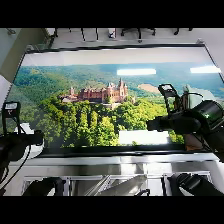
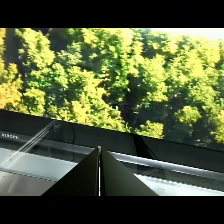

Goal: Fold the shirts.

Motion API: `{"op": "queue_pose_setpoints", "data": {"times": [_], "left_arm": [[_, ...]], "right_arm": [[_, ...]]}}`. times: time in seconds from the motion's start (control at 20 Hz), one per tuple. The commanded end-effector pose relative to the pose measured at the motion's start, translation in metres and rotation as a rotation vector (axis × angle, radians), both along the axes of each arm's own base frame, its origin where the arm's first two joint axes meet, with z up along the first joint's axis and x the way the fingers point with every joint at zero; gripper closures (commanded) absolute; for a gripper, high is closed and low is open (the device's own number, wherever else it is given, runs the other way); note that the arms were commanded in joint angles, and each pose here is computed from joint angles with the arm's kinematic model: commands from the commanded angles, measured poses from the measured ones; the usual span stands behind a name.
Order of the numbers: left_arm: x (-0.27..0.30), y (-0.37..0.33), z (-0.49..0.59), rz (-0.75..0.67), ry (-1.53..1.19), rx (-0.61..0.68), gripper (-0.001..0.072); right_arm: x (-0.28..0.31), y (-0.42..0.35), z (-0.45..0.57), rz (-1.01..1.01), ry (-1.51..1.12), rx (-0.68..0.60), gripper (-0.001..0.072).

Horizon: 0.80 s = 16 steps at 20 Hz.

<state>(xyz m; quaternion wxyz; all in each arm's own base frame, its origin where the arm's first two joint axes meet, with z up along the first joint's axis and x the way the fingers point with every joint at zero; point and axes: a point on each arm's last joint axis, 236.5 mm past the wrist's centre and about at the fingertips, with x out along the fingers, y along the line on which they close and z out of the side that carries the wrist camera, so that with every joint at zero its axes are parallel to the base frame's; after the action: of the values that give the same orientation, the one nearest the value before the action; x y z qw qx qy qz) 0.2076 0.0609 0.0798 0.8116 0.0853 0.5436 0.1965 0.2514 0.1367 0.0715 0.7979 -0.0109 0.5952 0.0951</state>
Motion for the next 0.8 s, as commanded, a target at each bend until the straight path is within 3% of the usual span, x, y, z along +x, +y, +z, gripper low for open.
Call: {"op": "queue_pose_setpoints", "data": {"times": [0.0, 0.25, 0.45, 0.5, 0.55, 0.6, 0.65, 0.75], "left_arm": [[-0.027, 0.076, -0.046, 0.227, 0.156, 0.094, 0.0002], [-0.022, 0.105, -0.149, 0.39, 0.214, -0.246, 0.0001], [-0.026, 0.127, -0.192, 0.499, 0.278, -0.358, 0.0005], [-0.023, 0.132, -0.195, 0.508, 0.296, -0.367, 0.019], [-0.018, 0.135, -0.197, 0.511, 0.311, -0.374, 0.047], [-0.012, 0.138, -0.195, 0.498, 0.325, -0.373, 0.062], [-0.004, 0.14, -0.191, 0.471, 0.333, -0.368, 0.0689], [0.017, 0.144, -0.177, 0.437, 0.303, -0.347, 0.0694]], "right_arm": [[0.0, 0.0, 0.0, 0.001, 0.001, 0.0, 0.0696], [0.0, 0.0, 0.0, 0.001, 0.001, 0.0, 0.0696], [0.0, -0.001, 0.0, 0.0, -0.001, -0.003, 0.0696], [0.0, -0.001, 0.0, 0.0, -0.001, -0.003, 0.0696], [0.0, -0.001, 0.0, 0.0, -0.001, -0.004, 0.0696], [0.0, -0.001, -0.001, 0.0, 0.0, -0.004, 0.0695], [0.0, -0.001, -0.001, 0.0, 0.001, -0.004, 0.0696], [0.0, 0.0, -0.001, 0.0, 0.001, -0.004, 0.0695]]}}
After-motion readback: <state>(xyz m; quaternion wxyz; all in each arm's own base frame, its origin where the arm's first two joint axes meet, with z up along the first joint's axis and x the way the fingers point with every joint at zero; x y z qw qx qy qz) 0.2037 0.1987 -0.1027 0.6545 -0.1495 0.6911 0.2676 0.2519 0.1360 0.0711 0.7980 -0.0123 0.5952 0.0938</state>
